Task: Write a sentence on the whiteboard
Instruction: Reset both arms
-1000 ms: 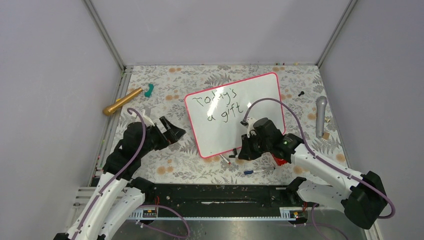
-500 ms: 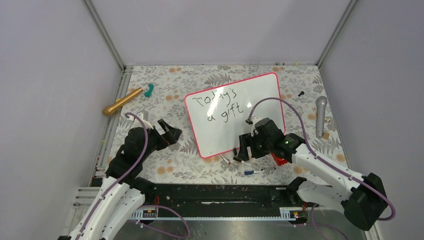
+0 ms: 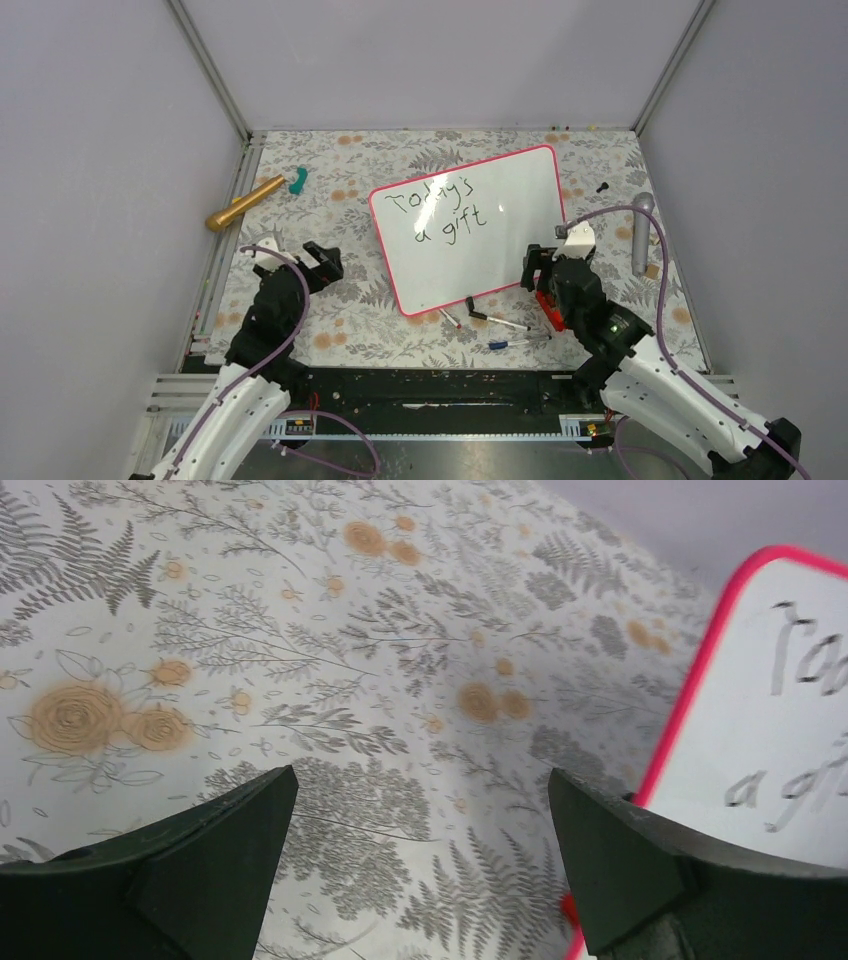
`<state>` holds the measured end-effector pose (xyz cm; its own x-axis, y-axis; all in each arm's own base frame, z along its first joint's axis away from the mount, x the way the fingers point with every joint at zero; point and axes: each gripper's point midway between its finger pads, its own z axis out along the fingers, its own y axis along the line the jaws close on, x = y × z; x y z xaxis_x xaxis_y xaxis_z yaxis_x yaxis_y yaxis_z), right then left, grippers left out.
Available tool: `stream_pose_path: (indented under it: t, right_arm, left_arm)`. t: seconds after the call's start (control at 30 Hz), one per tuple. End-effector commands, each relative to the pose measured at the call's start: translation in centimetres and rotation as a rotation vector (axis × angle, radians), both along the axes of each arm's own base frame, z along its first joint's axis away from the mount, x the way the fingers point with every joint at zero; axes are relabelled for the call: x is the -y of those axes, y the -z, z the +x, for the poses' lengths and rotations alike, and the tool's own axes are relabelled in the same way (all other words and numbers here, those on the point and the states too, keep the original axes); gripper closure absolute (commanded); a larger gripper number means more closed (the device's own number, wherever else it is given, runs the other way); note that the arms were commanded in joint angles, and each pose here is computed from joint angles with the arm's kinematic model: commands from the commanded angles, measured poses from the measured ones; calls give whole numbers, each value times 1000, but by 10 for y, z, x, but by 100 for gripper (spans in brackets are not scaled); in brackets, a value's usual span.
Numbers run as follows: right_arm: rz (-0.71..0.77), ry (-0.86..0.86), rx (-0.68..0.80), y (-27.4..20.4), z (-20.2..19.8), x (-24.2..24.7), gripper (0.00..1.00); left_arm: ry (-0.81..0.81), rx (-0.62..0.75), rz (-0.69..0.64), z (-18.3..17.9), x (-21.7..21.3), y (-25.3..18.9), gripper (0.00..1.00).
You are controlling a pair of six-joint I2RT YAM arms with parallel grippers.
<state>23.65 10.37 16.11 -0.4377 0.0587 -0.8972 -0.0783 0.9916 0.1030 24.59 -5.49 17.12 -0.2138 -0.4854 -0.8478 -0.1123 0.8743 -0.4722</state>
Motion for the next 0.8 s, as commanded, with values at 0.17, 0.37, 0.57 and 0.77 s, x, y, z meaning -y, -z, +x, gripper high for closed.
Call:
stream_pose_path:
  t: [0.17,0.37,0.57,0.77]
  right_arm:
    - [-294,271,510,-38,48,60,21]
    - [-169,308,436,-7,75,87,22]
    - [-247,261,364,19,105,94,20]
    - [-191,279,301,58,120,109,20]
  left_arm:
    - [-99,284,248,36,-20,-37,1]
    - [-167,347,429,54,-35,-29,1]
    - [-125,313,500,82,-50,-1,2]
    - [-49,222,468,115,-58,33,4]
